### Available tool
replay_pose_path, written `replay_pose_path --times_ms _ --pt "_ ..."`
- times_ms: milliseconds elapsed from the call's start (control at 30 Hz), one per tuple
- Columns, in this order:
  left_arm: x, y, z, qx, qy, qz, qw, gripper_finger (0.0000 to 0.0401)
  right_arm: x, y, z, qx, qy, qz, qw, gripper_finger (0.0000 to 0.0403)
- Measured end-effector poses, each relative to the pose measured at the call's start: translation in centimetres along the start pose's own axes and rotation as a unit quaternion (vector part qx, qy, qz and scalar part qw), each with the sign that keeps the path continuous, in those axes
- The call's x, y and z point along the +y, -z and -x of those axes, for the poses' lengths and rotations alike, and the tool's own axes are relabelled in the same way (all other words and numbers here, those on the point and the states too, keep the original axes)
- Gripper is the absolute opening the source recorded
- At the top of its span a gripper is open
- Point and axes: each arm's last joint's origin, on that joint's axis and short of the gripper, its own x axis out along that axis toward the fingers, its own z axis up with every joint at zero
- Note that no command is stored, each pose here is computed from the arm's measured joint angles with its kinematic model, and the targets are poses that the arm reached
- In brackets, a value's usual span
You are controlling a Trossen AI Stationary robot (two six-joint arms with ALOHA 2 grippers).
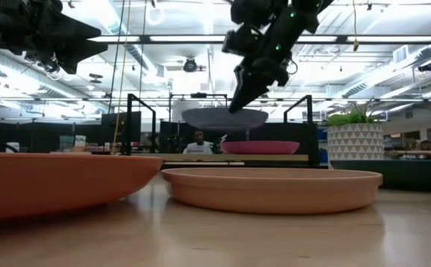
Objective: Place and stack plates onto a shelf
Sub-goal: Stack the blue plate on top of the pink plate on the shelf
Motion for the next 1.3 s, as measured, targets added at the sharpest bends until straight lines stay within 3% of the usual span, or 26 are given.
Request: replay_pose_path --times_ms 267,533,1300 --pt "0.0 0.0 0.0 0.0 0.0 -0.001 1.0 0.0197 -3.8 1.7 -0.3 0.016 0.034 -0.114 0.993 0.0019" --pt "0.0 0.1 0.0 0.003 0.0 -0.001 1.0 0.0197 -5.2 2.6 -0.4 0.023 0.046 -0.173 0.984 0.0018" --pt "0.0 0.0 0.0 0.002 0.0 0.003 1.0 0.0197 -4.9 3.3 -0.3 0.061 0.029 -0.187 0.98 0.0029"
